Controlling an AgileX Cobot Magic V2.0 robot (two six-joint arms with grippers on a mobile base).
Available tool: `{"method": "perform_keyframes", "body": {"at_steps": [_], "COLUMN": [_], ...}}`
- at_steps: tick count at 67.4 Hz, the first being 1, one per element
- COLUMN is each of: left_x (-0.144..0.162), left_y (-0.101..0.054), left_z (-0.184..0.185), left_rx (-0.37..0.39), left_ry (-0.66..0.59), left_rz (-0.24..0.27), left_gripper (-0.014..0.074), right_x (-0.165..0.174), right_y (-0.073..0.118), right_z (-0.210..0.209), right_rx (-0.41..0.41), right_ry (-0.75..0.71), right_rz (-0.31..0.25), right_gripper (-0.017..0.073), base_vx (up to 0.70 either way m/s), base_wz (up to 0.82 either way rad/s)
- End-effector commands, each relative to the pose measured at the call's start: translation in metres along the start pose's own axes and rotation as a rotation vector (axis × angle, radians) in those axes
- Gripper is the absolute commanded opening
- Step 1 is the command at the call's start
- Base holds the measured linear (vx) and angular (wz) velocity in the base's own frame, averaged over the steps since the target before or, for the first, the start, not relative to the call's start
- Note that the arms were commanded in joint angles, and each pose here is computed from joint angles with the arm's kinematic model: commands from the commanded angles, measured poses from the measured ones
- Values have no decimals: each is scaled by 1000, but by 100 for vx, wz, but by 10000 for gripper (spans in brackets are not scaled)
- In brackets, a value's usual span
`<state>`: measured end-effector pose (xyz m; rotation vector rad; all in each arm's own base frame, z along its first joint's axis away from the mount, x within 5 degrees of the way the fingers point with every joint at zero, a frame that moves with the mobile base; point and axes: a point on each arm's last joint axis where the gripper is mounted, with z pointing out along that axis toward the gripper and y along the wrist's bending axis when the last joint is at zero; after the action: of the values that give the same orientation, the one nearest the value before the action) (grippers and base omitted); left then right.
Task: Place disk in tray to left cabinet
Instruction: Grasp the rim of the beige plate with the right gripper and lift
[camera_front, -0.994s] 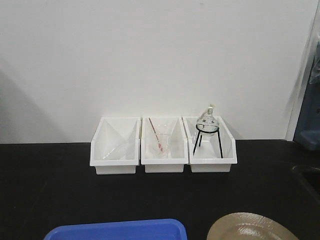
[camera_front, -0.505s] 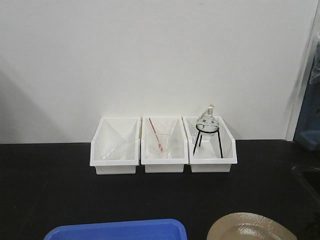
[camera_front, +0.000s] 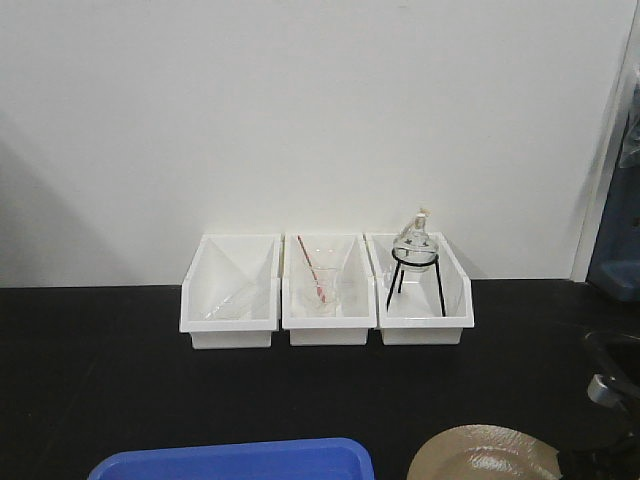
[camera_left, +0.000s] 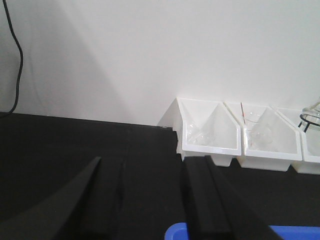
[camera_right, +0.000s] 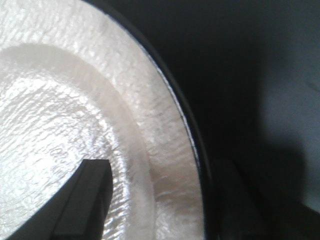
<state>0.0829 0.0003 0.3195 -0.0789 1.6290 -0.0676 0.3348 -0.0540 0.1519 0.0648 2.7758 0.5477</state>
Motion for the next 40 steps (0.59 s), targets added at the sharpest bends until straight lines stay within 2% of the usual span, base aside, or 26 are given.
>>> {"method": "perform_keyframes", "body": {"at_steps": [1,9,27,40], "left_x": [-19,-19,-19,-19], "left_y": [-2,-2,-2,-2], "left_z": [-1,-1,-1,-1], "left_rx": [9,9,9,9], "left_ry": [-114,-114,-114,-114], "left_rz": [-13,-13,-13,-13], "left_gripper": [416,414,415,415], "right_x": [-11,-9,-5,-14], "right_y": [8,9,15,29], "right_z": [-17,-18,-21,-42], "right_rx": [-7,-21,-70,-124], "right_ry": [-68,-51,-5,-70], "right_rz": [6,49,95,159], "right_gripper": [463,371,-9,-10], "base_vx": [0,0,0,0], "base_wz": [0,0,0,0]}}
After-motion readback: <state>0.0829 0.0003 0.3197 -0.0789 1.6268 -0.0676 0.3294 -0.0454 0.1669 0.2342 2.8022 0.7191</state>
